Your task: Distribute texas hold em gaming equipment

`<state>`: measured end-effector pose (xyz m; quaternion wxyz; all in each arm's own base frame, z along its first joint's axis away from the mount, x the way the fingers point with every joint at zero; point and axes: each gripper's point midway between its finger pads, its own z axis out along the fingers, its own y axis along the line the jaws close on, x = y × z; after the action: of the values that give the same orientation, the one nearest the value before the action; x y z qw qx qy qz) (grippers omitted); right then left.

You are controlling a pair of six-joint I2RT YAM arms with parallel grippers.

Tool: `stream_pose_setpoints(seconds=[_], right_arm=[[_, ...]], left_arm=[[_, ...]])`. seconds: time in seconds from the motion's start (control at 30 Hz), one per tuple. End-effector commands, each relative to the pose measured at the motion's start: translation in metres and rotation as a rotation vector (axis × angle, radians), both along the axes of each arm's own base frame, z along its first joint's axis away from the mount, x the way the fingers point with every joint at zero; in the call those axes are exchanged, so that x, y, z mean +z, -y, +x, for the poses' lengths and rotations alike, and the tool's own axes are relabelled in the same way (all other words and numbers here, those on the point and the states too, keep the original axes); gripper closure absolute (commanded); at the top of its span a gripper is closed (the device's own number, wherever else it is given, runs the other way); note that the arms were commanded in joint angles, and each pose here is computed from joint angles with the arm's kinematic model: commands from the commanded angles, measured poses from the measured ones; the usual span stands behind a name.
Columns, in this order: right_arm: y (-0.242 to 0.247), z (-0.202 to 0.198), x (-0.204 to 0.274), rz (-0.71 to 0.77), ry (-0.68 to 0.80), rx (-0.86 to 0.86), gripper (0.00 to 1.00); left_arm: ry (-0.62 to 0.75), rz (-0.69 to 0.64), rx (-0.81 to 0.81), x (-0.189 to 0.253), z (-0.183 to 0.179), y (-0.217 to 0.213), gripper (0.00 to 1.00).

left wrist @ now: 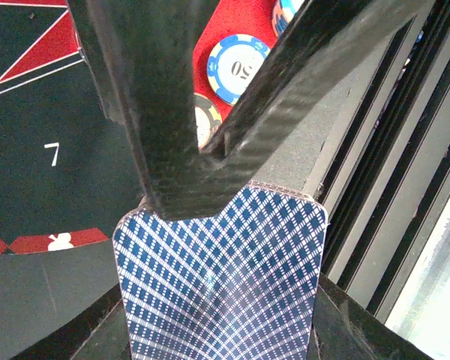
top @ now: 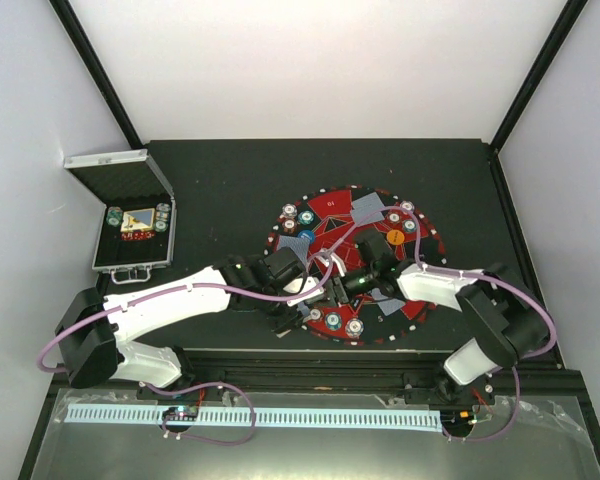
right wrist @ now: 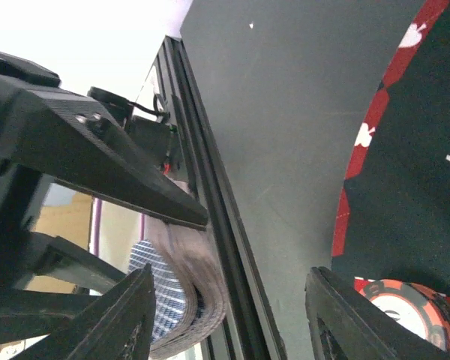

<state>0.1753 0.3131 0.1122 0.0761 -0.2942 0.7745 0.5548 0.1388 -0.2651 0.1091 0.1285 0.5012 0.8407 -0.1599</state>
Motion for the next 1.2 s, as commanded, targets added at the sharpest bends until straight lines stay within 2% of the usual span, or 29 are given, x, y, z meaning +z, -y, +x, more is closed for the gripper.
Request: stream_pose_setpoints(seconds=[0.0, 0.3, 0.43, 0.6, 0.9, 1.17], right_arm=[[-0.009, -0.003, -0.003, 0.013, 0.018, 0.052, 0.46], [-0.016, -0.008, -0.013, 0.009, 0.032, 0.100, 0.50], [-0.018, -0.010, -0.018, 0.008, 0.032, 0.115, 0.55], [-0.019, -0.015, -0.019, 0.015, 0.020, 0.141, 0.55], [-0.008, -0.003, -0.042, -0.126, 0.069, 0.046, 0.63], [-0.004, -0.004, -0.040, -0.142, 0.084, 0.042, 0.68]], left_arm=[[0.026, -0.060, -0.019, 0.020, 0.003, 0.009, 0.50], [0.023, -0.055, -0.018, 0.019, 0.003, 0.010, 0.50], [0.024, -0.056, -0.018, 0.019, 0.003, 0.010, 0.50], [0.022, -0.052, -0.017, 0.018, 0.003, 0.009, 0.50], [0.027, -0.053, -0.015, 0.019, 0.004, 0.009, 0.50], [0.031, -0.053, -0.012, 0.018, 0.004, 0.008, 0.50]])
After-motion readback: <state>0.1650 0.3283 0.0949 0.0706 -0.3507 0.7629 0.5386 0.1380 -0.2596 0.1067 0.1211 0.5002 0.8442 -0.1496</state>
